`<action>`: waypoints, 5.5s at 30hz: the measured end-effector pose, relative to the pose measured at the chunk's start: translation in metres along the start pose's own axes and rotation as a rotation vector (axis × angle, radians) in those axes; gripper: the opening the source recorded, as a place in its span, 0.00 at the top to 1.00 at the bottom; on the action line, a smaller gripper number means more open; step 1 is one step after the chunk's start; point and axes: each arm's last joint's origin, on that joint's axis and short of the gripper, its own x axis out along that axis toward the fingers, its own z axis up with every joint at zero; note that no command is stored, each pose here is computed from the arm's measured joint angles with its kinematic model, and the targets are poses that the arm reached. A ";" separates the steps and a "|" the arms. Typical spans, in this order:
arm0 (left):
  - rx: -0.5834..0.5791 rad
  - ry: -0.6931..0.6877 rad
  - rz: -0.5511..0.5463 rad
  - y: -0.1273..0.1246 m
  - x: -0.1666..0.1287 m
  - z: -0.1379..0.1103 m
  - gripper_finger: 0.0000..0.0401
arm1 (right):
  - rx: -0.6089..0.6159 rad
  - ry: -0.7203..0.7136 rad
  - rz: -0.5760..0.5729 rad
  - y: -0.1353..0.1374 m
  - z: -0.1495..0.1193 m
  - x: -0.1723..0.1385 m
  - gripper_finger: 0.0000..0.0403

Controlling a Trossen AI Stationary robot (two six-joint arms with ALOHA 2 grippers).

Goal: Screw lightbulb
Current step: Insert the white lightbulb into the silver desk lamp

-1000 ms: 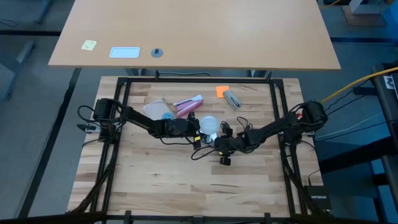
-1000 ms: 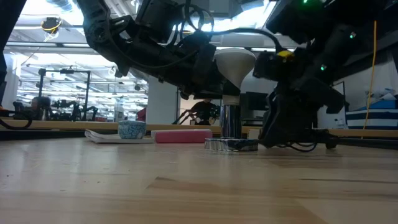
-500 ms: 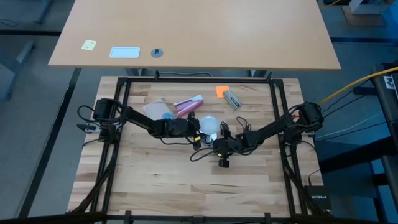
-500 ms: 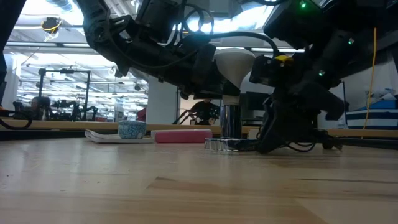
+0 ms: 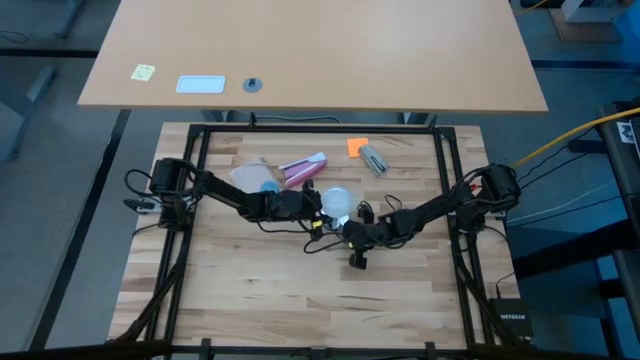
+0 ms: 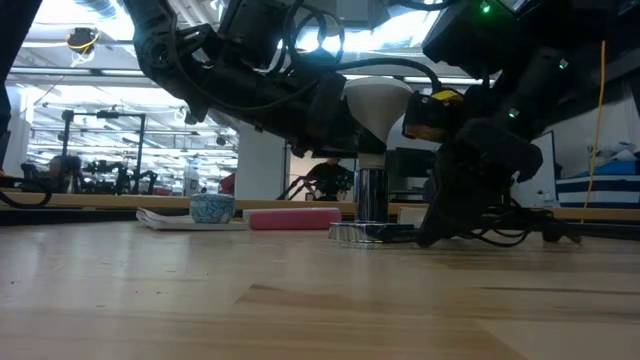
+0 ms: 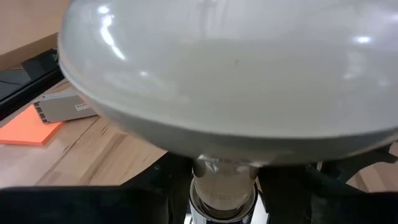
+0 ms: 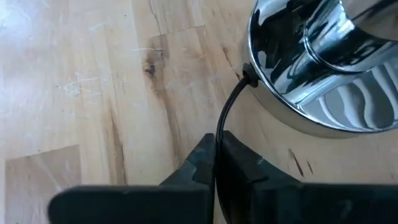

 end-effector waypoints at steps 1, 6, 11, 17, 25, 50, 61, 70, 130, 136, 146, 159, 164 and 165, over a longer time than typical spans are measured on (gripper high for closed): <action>0.002 0.000 0.000 0.000 0.000 0.000 0.62 | 0.003 0.009 -0.004 0.000 -0.001 0.000 0.97; 0.004 0.001 0.000 0.000 0.000 0.000 0.62 | 0.039 0.046 0.015 -0.001 -0.003 -0.001 0.95; 0.004 0.002 0.000 0.000 0.000 0.000 0.62 | 0.034 0.055 0.022 -0.001 -0.003 -0.001 0.98; -0.007 0.001 -0.006 0.000 0.000 0.000 0.62 | -0.040 0.082 0.048 -0.002 -0.004 -0.013 0.97; -0.010 -0.003 -0.031 -0.001 0.000 0.001 0.62 | -0.119 0.188 -0.052 -0.011 -0.013 -0.028 0.96; 0.006 0.015 -0.112 -0.003 0.000 -0.001 0.62 | -0.467 0.124 -0.326 -0.051 0.007 -0.024 0.91; 0.012 0.029 -0.113 -0.003 0.000 -0.002 0.62 | -0.553 0.073 -0.418 -0.062 0.018 -0.023 0.91; 0.010 0.031 -0.113 -0.003 0.000 -0.002 0.62 | -0.493 0.052 -0.378 -0.060 0.018 -0.022 0.76; -0.032 0.027 -0.098 0.004 0.001 -0.002 0.62 | 0.291 -0.601 -0.053 -0.028 -0.069 -0.130 0.71; -0.033 0.027 -0.096 0.004 0.001 -0.002 0.62 | 0.312 -0.630 0.017 -0.013 -0.068 -0.093 0.71; -0.033 0.027 -0.096 0.004 0.001 -0.002 0.62 | 0.262 -0.552 -0.010 0.013 -0.056 -0.046 0.71; -0.032 0.027 -0.096 0.004 0.001 -0.002 0.62 | 0.242 -0.521 -0.065 0.021 -0.048 -0.037 0.98; -0.033 0.027 -0.096 0.004 0.001 -0.002 0.62 | 0.278 -0.495 -0.099 0.019 -0.044 -0.035 0.93; -0.032 0.026 -0.096 0.004 0.001 -0.002 0.62 | 0.287 -0.486 -0.101 0.017 -0.042 -0.035 0.93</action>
